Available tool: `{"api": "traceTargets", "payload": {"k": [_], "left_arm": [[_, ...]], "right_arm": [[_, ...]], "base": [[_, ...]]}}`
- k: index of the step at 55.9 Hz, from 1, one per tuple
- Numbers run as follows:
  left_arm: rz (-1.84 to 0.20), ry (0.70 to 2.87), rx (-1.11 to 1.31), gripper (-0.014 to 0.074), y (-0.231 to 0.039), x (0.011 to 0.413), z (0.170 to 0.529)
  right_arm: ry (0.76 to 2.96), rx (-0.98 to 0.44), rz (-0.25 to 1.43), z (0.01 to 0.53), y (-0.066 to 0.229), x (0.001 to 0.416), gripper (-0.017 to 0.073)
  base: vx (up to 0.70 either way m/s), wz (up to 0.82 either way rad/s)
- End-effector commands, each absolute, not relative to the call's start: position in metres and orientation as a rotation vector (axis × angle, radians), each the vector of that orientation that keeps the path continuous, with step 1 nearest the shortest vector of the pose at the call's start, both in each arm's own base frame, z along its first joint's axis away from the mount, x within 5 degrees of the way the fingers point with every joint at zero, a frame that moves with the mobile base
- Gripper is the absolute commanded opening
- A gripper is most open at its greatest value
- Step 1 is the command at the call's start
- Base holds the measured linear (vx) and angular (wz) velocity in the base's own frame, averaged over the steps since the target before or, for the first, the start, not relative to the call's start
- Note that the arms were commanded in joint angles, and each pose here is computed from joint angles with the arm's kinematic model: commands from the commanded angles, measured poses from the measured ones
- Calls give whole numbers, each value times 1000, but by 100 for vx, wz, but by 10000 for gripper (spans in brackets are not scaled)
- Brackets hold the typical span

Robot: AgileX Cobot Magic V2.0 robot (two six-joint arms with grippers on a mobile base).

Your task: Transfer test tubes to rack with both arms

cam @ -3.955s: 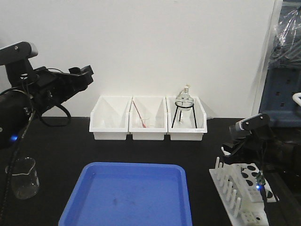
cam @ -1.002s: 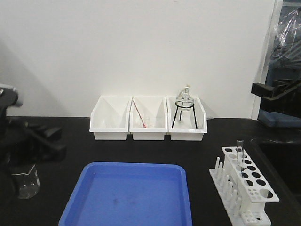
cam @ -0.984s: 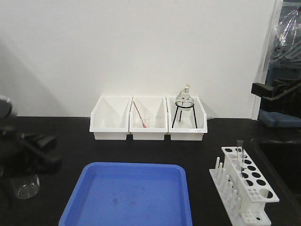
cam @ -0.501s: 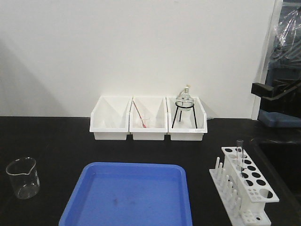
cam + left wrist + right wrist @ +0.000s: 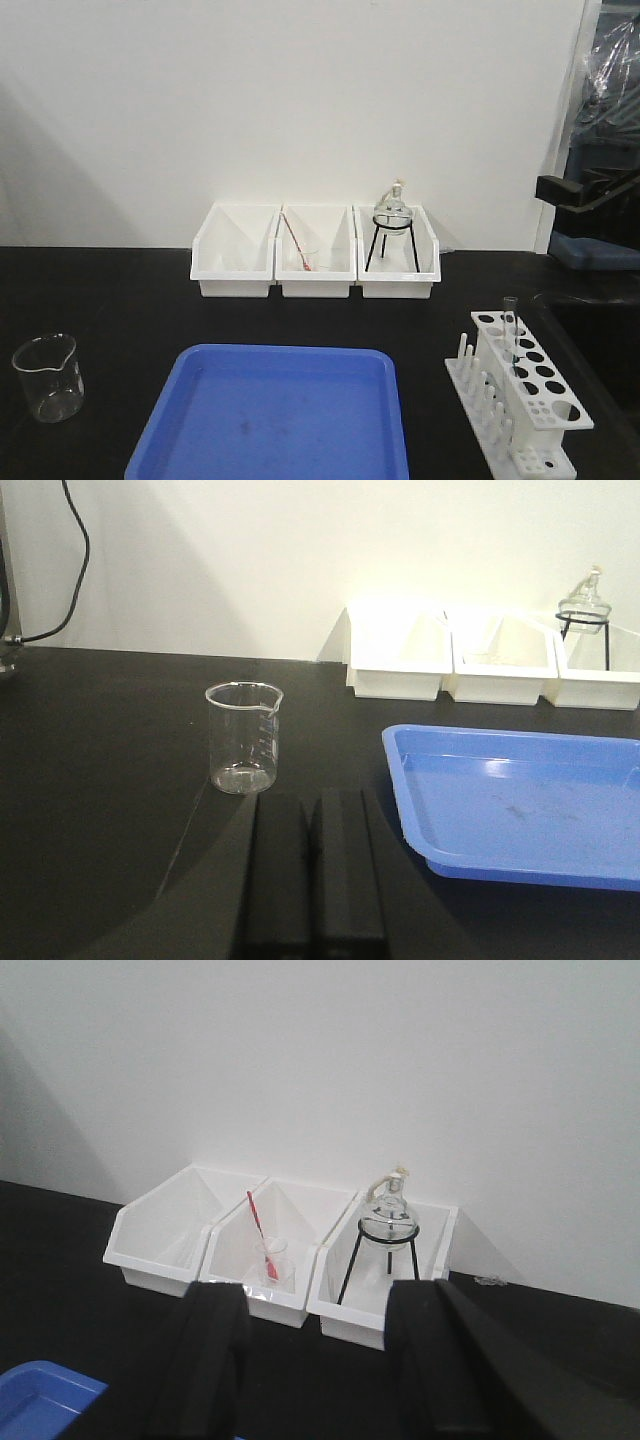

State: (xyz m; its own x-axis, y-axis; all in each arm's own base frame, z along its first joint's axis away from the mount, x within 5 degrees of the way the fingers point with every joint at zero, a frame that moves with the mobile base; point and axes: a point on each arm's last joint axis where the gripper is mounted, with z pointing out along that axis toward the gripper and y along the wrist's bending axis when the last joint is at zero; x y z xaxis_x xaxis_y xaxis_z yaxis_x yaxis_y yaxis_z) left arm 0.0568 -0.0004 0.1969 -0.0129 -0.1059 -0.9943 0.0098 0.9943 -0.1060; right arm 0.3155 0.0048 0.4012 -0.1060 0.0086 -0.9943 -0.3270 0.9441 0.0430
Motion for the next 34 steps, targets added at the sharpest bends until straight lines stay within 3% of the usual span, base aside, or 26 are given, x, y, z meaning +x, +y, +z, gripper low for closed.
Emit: {"api": "traceTargets", "payload": {"k": [1,34], "left_arm": [[-112,1519,-83,-9,-1,57,196],[-111,1519,-82,-8,-1,57,196]], "right_arm": [[1589,-232,293,422,5,307,383],[1589,-232,293,422,5,307,383]], "base": [[0,0],[0,0]]}}
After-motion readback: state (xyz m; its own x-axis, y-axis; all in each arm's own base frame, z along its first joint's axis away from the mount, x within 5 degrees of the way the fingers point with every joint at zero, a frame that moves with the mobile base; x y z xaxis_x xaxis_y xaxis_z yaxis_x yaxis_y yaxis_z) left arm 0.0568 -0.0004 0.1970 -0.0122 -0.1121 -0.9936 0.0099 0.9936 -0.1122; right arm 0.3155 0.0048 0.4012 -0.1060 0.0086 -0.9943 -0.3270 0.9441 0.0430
